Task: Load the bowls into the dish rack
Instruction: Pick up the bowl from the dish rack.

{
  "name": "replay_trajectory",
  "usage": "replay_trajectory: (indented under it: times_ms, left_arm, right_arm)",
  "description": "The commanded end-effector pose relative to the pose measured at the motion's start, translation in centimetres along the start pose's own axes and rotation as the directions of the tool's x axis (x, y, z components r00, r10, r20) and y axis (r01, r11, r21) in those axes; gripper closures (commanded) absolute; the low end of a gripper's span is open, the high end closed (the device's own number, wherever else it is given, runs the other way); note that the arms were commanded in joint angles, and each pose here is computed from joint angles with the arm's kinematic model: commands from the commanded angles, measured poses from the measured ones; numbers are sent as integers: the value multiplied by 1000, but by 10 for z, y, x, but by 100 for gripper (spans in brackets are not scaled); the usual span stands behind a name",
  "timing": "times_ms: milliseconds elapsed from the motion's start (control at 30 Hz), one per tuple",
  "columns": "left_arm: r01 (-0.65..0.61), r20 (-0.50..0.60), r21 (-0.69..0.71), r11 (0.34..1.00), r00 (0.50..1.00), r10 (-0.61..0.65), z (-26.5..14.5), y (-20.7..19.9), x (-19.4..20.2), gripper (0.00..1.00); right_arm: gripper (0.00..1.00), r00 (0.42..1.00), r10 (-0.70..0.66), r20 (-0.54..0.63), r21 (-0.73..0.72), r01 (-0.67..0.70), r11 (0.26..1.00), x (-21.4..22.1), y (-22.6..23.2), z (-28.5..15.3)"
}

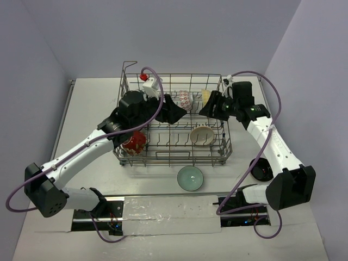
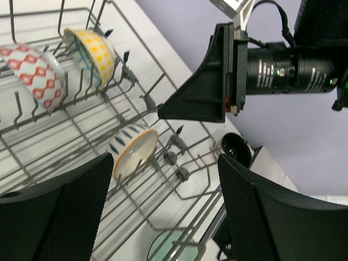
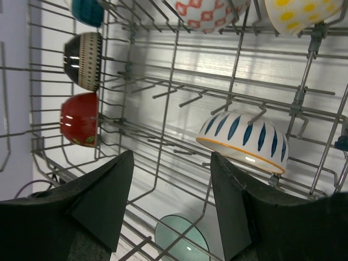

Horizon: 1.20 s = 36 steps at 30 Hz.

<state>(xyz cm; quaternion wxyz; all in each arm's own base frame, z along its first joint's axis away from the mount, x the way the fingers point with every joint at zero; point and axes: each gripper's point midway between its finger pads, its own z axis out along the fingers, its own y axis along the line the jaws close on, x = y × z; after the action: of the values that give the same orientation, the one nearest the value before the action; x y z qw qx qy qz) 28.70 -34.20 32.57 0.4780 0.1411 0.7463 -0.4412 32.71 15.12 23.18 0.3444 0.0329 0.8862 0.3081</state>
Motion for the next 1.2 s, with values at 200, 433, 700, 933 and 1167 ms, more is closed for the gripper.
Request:
replay_trajectory:
  times_ms: [200, 433, 700, 933, 1167]
  left_arm:
    - [54, -111, 209, 976, 993, -32, -18, -17, 24, 17]
    - [75, -167, 199, 977, 985, -42, -10, -3, 48, 14]
    - [69, -177, 187, 980, 984, -36, -18, 5, 57, 13]
    - [66, -177, 204, 977, 984, -30, -21, 1, 57, 13]
    - [67, -181, 204, 977, 983, -29, -21, 2, 59, 13]
  right_arm:
    - [37, 993, -112, -25, 149, 114, 982, -1, -20, 4]
    - [41, 991, -114, -74, 265, 130, 955, 15, -47, 12]
    - [47, 984, -101, -147, 281, 140, 950, 34, -65, 35]
    - [47, 981, -97, -168, 309, 145, 940, 43, -82, 52]
    - [46, 979, -108, -175, 305, 158, 939, 42, -84, 60]
